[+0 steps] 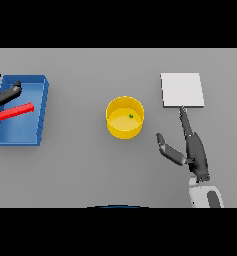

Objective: Pick up the red beaker and tilt it to pour out 1 green nut into yellow bowl. Pick up the yellow bowl and place it on the metallic measuring scale.

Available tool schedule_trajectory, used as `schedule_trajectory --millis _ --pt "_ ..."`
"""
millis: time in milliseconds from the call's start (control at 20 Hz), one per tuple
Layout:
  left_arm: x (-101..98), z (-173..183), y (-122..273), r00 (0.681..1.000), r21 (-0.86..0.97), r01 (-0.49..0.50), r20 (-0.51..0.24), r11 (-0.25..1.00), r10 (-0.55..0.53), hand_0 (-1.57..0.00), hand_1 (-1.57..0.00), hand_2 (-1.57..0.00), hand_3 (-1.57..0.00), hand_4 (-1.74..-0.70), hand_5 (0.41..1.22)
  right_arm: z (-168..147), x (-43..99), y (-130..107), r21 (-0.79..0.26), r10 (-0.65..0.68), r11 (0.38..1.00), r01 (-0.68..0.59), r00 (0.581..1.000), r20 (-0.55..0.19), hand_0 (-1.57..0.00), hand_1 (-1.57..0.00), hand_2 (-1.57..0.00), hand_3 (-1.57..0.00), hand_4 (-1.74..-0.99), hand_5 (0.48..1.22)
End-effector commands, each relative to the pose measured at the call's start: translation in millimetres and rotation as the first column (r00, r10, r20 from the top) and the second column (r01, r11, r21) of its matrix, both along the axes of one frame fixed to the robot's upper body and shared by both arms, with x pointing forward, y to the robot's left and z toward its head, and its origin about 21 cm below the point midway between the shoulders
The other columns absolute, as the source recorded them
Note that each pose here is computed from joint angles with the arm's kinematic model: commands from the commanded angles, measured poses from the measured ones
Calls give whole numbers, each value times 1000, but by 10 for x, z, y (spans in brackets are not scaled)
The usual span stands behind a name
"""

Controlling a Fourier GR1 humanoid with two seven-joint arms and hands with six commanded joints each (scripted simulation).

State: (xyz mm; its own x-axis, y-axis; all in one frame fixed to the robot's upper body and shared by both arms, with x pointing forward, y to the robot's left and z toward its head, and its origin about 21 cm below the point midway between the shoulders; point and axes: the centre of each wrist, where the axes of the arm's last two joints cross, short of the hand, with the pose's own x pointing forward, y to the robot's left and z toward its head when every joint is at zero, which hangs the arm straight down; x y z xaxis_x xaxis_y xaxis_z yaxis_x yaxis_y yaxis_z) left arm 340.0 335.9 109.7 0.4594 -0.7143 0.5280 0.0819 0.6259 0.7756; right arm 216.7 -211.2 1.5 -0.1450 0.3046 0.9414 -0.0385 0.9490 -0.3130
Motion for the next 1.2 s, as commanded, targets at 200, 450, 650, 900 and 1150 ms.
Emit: schedule_trajectory --millis 200,450,650,900,1150 --pt "93 45 -18 997 -37 9 81 999 -6 -50 -41 -41 -39 -786 671 19 49 -3 -87 -7 996 6 1000 -13 1 1 1 1 -1198 662" --pt "67 -11 -21 997 -46 18 78 999 -14 -16 -13 -13 -12 -781 700 212 281 -5 -227 196 956 -186 980 23 1 1 1 1 -1221 709" --pt "65 -31 -18 997 -48 20 78 999 -16 -6 -5 -5 -4 -794 710 397 472 31 -461 299 842 -279 954 -31 1 1 1 1 -1278 683" --pt "79 -11 -35 997 -50 19 72 999 -15 -1 -1 -1 -1 -793 716 614 743 187 -716 453 588 -376 887 -94 1 1 1 1 -1276 666" --pt "91 -6 -78 997 -49 25 72 999 -22 0 0 0 0 -798 723 646 943 381 -773 545 439 -459 820 -177 1 1 1 1 -1274 656"
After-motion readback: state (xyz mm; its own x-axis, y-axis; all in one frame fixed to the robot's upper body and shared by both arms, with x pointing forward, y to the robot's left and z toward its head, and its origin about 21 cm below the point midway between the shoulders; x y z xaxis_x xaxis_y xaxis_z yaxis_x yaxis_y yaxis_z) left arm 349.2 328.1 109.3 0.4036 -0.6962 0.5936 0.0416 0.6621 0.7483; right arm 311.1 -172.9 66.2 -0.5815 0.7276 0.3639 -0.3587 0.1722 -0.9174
